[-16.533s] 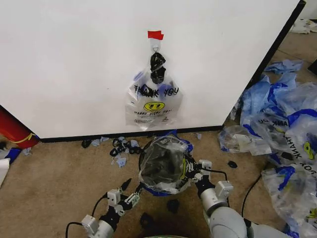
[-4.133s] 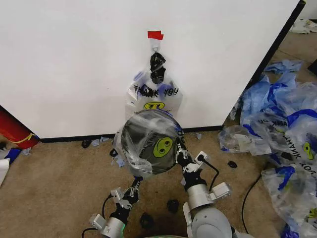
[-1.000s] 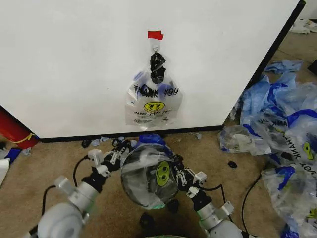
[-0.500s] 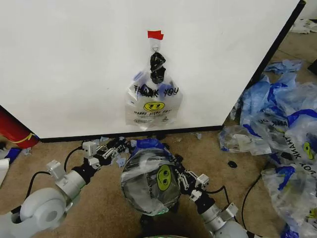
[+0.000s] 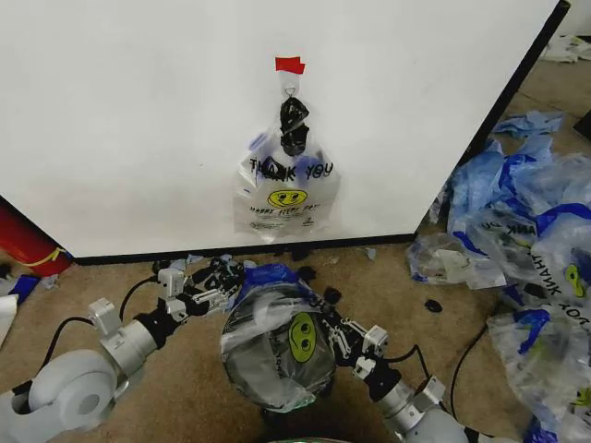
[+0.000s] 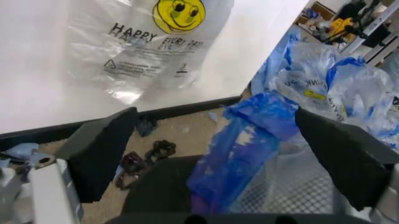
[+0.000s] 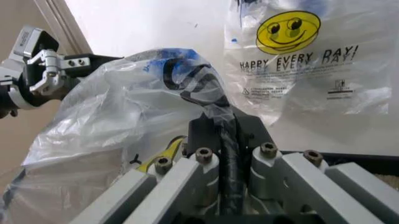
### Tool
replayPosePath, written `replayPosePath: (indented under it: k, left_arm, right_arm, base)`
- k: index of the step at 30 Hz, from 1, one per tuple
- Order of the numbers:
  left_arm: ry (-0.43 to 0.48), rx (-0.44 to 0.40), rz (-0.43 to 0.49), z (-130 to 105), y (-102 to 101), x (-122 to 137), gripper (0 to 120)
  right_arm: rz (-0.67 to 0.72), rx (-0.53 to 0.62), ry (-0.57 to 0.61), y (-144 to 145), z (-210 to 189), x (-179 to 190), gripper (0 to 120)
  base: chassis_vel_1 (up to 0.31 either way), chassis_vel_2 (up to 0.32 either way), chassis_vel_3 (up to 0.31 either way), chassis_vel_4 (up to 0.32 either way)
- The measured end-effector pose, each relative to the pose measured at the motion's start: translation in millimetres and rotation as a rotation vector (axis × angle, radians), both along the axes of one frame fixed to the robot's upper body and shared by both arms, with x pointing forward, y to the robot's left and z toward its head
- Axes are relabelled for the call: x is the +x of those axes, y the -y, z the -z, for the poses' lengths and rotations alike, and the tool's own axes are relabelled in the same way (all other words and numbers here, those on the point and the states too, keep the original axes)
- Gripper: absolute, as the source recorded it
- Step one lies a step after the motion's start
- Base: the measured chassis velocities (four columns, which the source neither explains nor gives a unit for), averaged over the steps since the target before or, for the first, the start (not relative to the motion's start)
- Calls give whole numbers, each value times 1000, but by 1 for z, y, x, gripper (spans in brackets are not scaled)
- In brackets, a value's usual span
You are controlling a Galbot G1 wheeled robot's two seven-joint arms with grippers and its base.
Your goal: Pick up the garbage bag from the wall and place it over the trash bin.
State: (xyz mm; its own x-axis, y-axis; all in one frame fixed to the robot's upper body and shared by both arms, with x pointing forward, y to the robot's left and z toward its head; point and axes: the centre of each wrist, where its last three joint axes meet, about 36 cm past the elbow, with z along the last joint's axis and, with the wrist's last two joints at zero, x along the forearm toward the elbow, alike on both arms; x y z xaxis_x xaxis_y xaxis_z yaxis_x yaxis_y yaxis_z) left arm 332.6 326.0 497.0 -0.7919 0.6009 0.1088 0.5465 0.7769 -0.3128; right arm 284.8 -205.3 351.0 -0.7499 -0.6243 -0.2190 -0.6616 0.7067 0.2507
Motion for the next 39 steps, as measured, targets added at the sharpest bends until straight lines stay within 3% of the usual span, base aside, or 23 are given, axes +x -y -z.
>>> replayPosePath:
  k: [16, 29, 33, 39]
  left_arm:
    - [-27, -18, 21, 7, 1, -4, 94]
    - [-47, -14, 30, 14, -1, -6, 43]
    - [-46, -10, 33, 13, -1, -6, 36]
    - [-45, -8, 36, 13, -2, -6, 36]
  right_arm:
    - [-54, -12, 5, 1, 0, -1, 1]
    - [-57, -17, 19, 3, -1, 3, 1]
    - [-54, -18, 24, 4, 0, 5, 1]
    - [-45, -18, 28, 2, 0, 9, 1]
  base:
    - [0, 0, 0, 0]
    - [0, 0, 0, 0]
    - [0, 0, 0, 0]
    - [0, 0, 0, 0]
